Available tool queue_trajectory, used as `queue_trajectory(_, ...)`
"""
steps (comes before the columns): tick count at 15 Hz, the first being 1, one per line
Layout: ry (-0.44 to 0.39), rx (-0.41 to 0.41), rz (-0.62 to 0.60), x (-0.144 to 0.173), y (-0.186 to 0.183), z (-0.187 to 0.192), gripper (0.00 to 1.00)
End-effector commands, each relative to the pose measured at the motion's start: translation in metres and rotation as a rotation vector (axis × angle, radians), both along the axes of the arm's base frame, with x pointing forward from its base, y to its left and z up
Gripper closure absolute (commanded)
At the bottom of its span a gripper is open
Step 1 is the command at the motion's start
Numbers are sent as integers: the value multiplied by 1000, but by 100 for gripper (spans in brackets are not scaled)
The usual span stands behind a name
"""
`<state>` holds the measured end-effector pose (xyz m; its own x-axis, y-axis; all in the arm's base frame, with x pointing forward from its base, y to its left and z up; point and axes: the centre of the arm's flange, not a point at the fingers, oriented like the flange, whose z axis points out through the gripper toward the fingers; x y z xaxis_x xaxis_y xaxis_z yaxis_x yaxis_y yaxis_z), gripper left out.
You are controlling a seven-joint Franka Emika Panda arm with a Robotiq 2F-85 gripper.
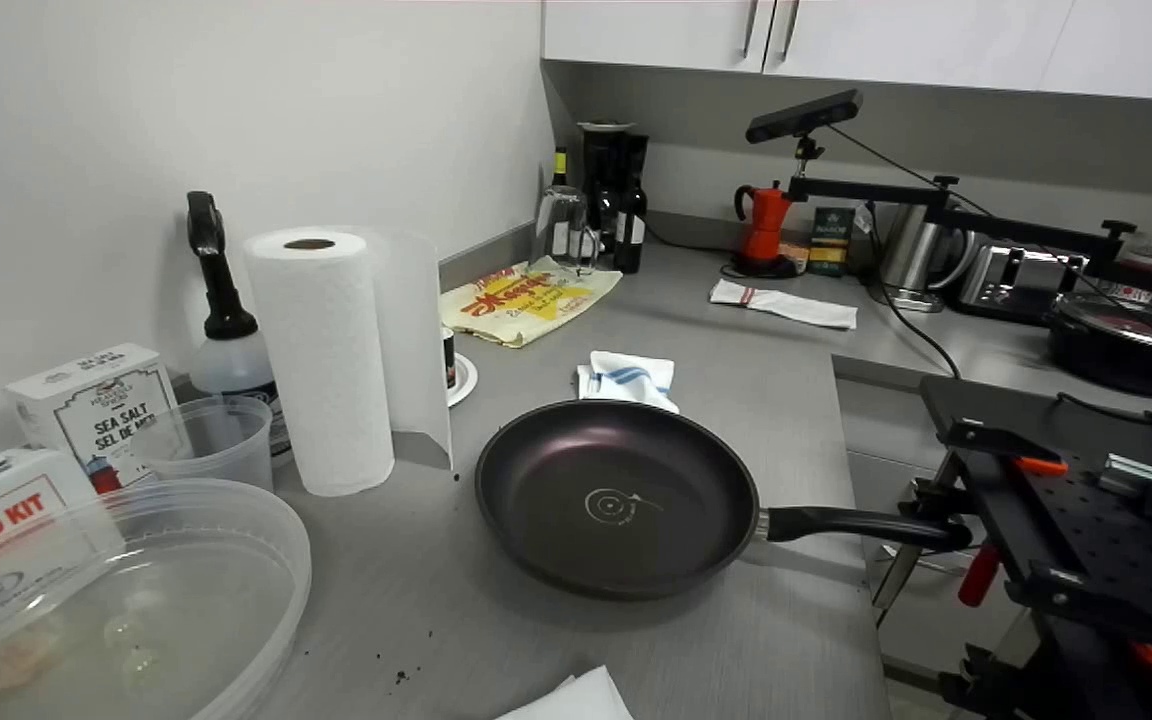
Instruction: Use the towel to wipe the pan
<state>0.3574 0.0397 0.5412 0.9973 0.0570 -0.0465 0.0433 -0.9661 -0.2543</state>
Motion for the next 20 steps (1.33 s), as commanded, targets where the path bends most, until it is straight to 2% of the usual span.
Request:
queue_trajectory(1, 1, 3, 0, 5, 0, -5, 0)
queue_trajectory(5, 43, 14, -3, 14, 4, -38, 0)
queue_trajectory(11, 90, 23, 127, 31, 37, -121, 0)
queue_trajectory(20, 55, -55, 233, 64, 99, -223, 0)
